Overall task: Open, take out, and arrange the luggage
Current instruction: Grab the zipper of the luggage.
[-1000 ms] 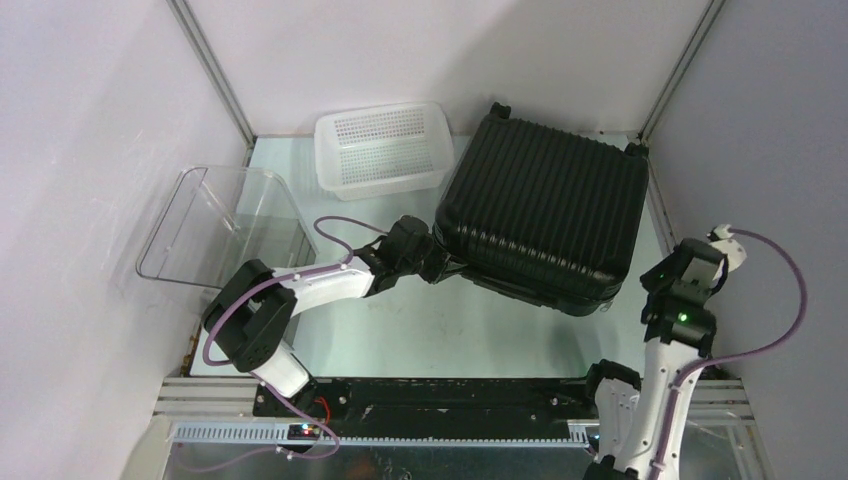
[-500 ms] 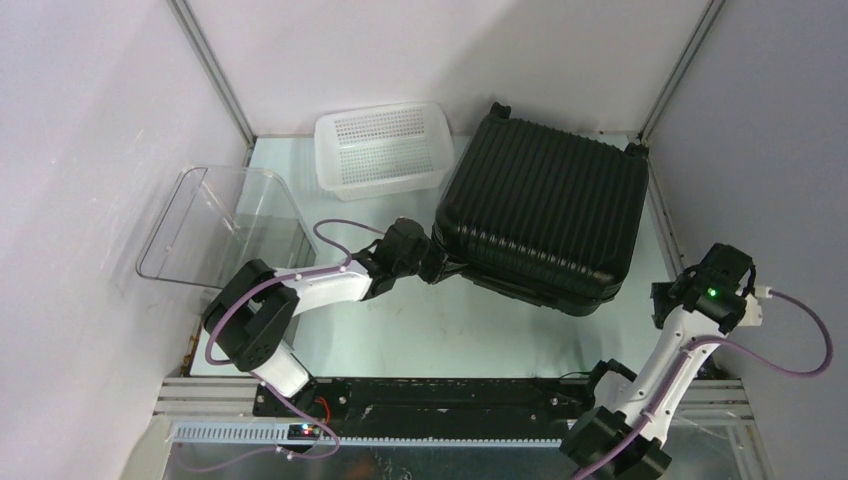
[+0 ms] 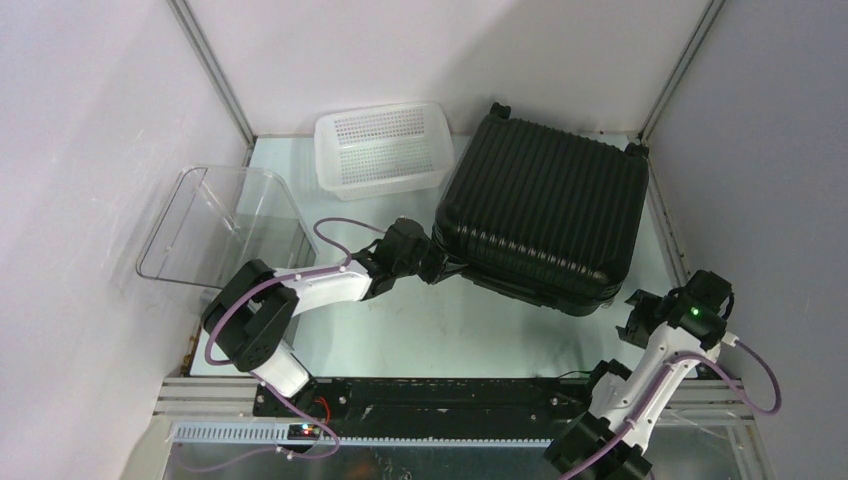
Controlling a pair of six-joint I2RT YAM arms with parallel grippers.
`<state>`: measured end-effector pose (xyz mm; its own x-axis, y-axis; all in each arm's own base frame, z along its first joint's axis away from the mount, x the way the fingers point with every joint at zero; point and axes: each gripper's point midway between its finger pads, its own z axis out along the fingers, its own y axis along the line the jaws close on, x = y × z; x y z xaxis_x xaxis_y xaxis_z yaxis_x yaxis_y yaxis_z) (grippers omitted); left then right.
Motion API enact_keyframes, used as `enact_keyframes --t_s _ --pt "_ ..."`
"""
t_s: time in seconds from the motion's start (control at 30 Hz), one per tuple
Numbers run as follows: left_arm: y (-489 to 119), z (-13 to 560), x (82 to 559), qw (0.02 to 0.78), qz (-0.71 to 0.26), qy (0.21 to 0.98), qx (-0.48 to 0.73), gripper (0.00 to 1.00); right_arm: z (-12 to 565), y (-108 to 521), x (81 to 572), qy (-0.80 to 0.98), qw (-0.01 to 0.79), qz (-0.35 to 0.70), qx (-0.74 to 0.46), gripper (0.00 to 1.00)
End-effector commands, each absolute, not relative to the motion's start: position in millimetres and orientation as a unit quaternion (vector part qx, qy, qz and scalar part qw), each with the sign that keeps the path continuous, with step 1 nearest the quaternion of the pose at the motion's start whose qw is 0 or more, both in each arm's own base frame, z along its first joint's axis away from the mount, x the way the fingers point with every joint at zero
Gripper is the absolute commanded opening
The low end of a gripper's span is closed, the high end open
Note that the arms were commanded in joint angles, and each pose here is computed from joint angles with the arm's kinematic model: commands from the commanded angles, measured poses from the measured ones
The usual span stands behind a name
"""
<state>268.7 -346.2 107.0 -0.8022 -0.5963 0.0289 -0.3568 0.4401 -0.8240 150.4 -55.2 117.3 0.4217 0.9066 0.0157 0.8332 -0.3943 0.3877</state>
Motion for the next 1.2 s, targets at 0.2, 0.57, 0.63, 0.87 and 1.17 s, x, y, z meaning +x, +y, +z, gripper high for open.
enact_keyframes --t_s 0.2,0.57,0.63,0.87,1.17 --pt "-364 141 243 0.161 -0.485 0.848 -0.14 0.0 106 -42 158 0.476 0.14 0.151 0.855 0.65" --pt "-368 141 233 0.153 -0.491 0.848 -0.132 0.0 96 -42 172 0.428 0.148 0.191 0.871 0.66" --pt "-368 140 232 0.152 -0.491 0.847 -0.132 0.0 96 -44 171 0.422 0.151 0.191 0.873 0.66" --pt "-371 141 228 0.15 -0.494 0.847 -0.125 0.0 93 -44 175 0.403 0.154 0.207 0.878 0.66" --pt "-372 142 226 0.151 -0.494 0.847 -0.126 0.0 92 -43 182 0.394 0.159 0.229 0.876 0.46"
